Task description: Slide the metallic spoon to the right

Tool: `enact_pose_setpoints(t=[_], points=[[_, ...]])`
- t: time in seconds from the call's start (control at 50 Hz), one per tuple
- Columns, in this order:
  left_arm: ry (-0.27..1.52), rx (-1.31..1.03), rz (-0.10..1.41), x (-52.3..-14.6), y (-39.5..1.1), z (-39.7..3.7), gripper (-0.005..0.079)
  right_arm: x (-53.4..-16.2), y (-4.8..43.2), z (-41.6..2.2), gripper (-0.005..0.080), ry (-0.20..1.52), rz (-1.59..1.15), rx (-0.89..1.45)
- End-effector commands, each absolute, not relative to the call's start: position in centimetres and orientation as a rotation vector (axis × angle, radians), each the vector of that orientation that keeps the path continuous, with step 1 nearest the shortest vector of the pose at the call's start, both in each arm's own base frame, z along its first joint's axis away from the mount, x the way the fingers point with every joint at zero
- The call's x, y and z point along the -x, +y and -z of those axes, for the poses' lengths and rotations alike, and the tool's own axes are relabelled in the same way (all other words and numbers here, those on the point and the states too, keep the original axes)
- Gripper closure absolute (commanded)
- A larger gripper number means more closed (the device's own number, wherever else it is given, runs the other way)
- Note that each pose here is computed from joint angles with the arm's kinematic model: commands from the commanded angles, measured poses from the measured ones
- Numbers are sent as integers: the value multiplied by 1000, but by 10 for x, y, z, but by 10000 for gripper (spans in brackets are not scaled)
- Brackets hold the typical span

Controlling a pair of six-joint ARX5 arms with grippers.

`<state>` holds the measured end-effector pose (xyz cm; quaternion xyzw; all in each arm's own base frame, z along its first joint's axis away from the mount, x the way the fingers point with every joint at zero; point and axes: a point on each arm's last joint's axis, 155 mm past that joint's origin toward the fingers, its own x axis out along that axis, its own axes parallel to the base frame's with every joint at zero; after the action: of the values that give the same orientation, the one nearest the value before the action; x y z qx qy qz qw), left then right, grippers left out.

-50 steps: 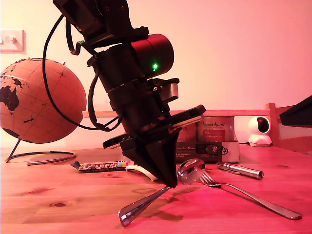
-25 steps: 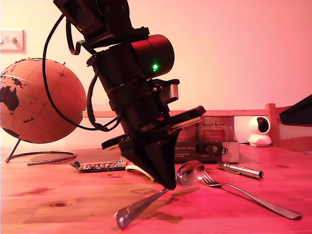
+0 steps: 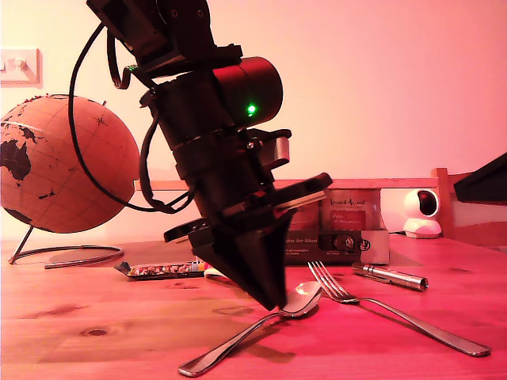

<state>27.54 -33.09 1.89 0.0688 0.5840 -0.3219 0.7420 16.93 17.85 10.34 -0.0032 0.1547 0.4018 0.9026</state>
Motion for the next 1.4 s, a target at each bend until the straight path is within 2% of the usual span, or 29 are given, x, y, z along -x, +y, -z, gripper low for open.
enact_pose_setpoints(t=[0.0, 0.28, 0.4, 0.64, 0.82, 1.1, 1.38], points=[[1210, -131, 729, -281, -334, -47, 765, -169, 180, -106, 765, 314, -835, 4], [1014, -209, 702, -298, -318, -106, 764, -174, 176, -107, 765, 303, -804, 5], [974, -248, 654, -303, -305, -118, 764, -183, 170, -112, 765, 277, -749, 3], [888, -238, 661, -314, -303, -141, 764, -198, 154, -118, 764, 254, -635, -20], [882, -208, 653, -324, -286, -144, 764, -204, 146, -118, 764, 251, -594, -24], [824, -108, 592, -334, -229, -154, 764, -214, 130, -118, 765, 249, -520, -33], [698, -6, 507, -320, -162, -171, 764, -224, 115, -124, 765, 239, -438, -122]])
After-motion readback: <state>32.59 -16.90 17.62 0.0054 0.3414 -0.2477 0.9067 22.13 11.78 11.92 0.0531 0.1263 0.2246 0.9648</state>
